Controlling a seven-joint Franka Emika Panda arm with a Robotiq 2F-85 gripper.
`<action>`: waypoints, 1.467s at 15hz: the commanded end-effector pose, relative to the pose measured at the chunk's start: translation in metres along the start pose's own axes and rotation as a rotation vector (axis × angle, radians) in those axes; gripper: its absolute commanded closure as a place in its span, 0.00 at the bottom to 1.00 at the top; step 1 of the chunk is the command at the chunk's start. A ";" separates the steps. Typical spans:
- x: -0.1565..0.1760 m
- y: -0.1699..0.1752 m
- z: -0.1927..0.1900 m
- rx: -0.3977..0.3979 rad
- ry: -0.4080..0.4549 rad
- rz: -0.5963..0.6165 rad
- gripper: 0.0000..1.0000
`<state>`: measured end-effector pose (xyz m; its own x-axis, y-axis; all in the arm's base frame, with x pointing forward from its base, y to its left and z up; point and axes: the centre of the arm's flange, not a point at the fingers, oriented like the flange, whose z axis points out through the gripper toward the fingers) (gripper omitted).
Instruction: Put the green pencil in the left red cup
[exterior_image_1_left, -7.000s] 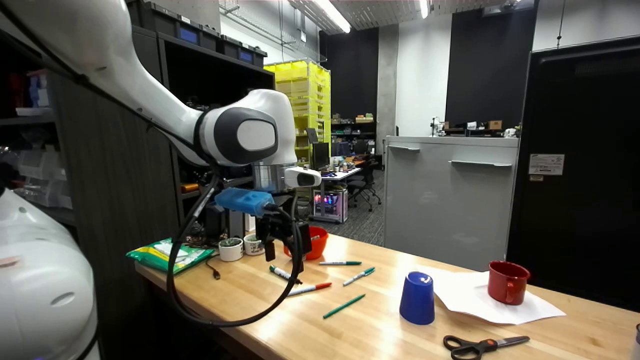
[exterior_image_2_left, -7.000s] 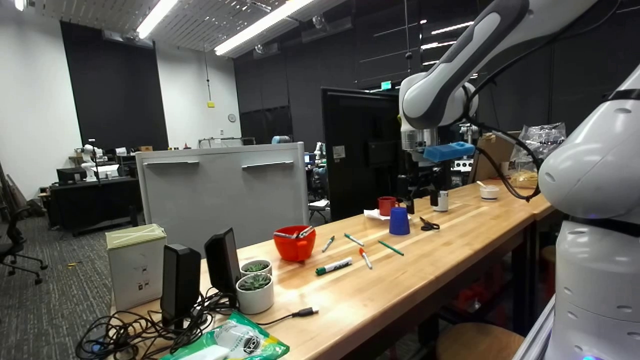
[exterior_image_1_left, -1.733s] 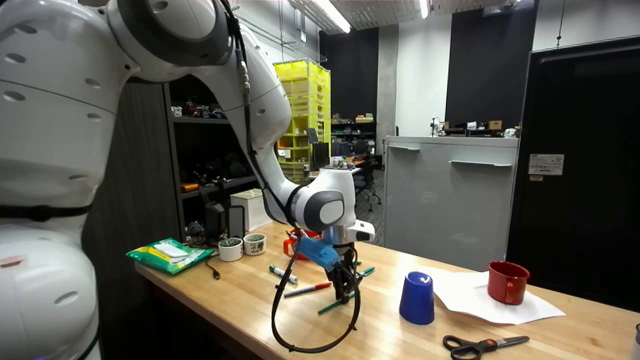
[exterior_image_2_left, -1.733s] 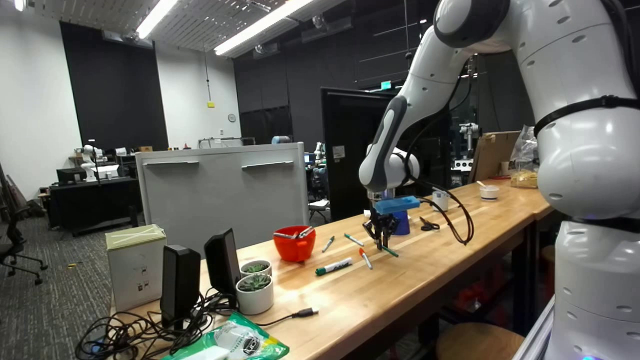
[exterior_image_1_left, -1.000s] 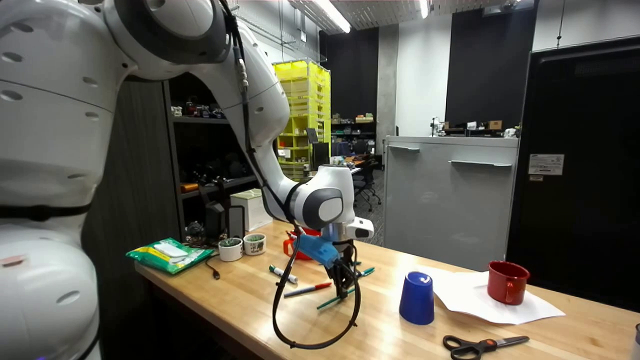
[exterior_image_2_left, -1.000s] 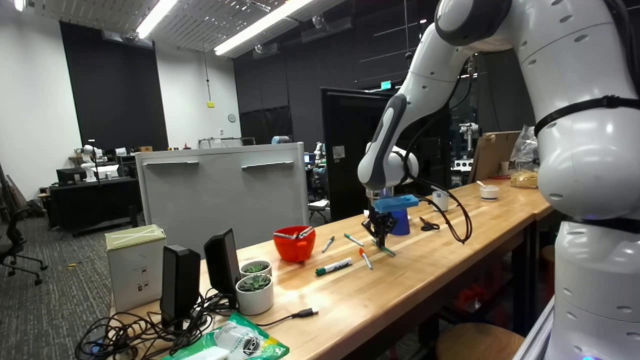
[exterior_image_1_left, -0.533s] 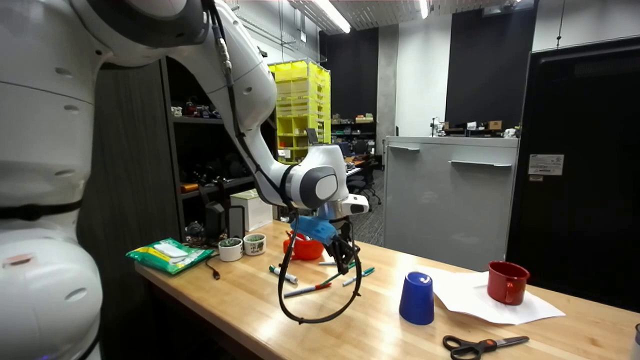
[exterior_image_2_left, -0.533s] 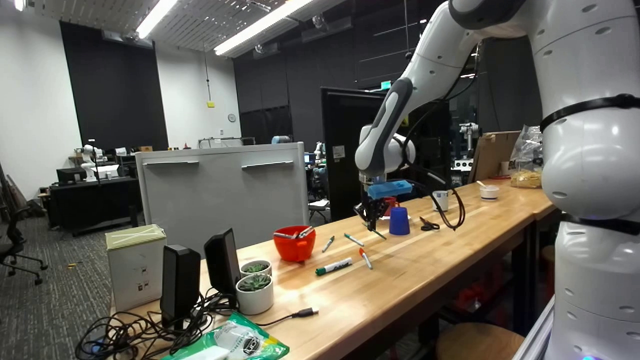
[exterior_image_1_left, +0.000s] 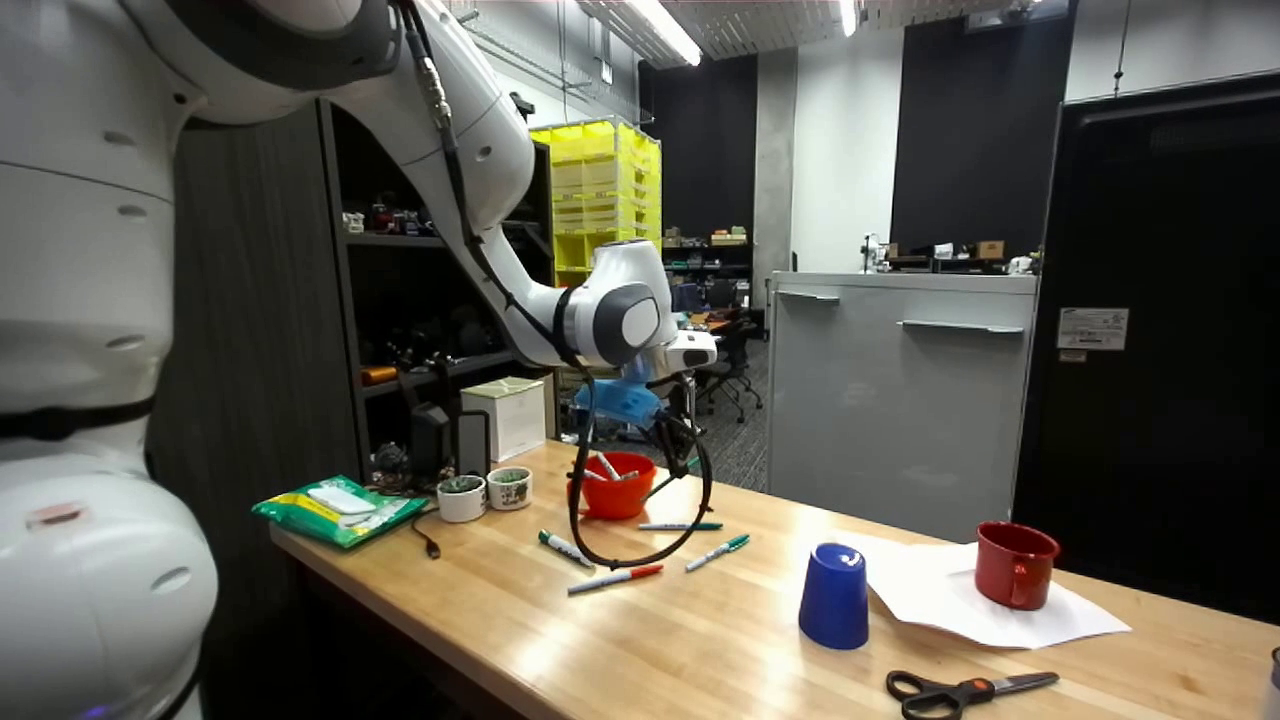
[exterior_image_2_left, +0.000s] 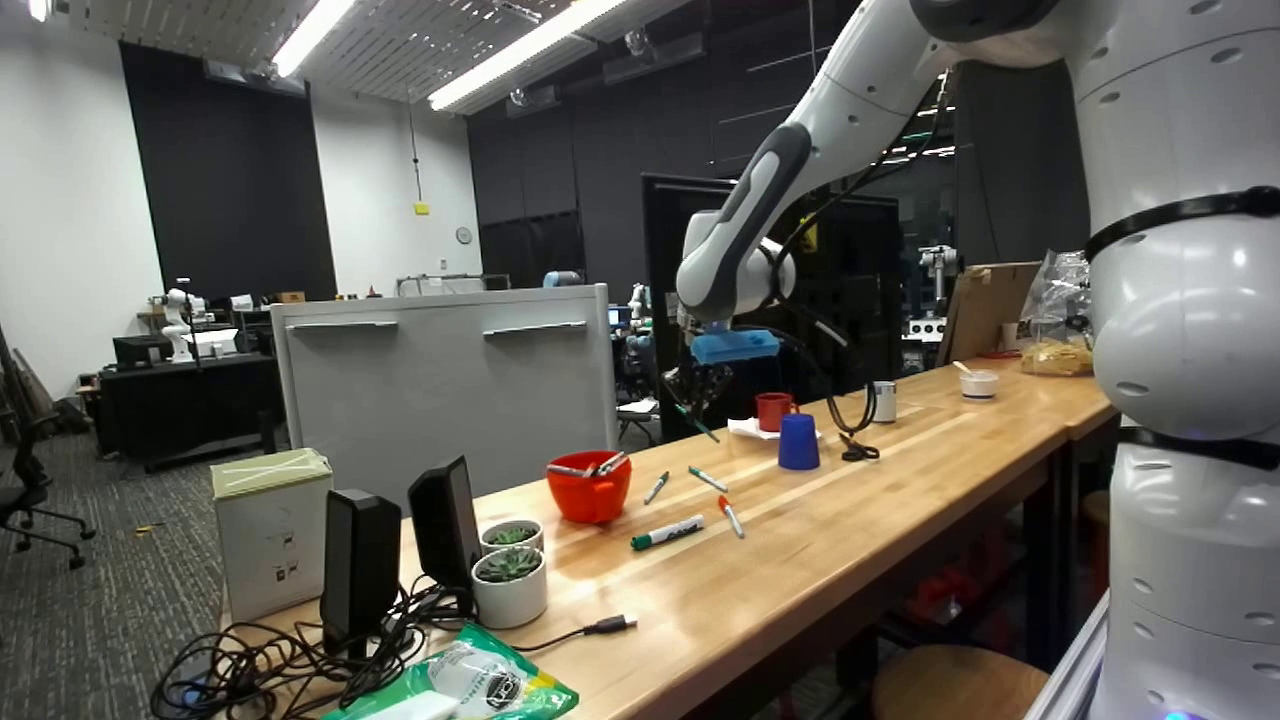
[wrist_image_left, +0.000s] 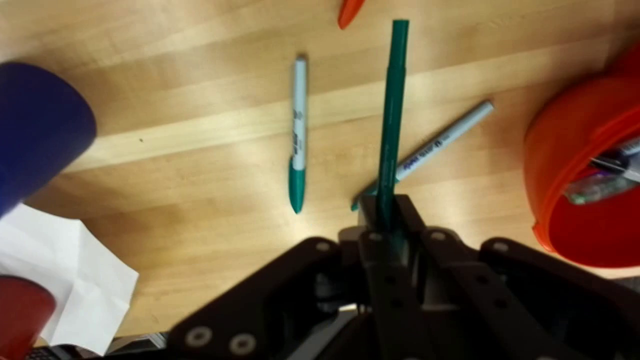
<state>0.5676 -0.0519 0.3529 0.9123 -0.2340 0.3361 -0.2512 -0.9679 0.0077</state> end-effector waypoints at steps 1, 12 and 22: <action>0.031 -0.042 -0.010 0.026 0.045 -0.011 0.98; 0.070 -0.148 0.038 0.108 0.140 -0.088 0.98; 0.040 -0.150 0.055 0.159 0.279 -0.105 0.98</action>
<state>0.6806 0.0828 0.3148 0.8313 -0.1206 0.5426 -0.0882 -0.9924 -0.0854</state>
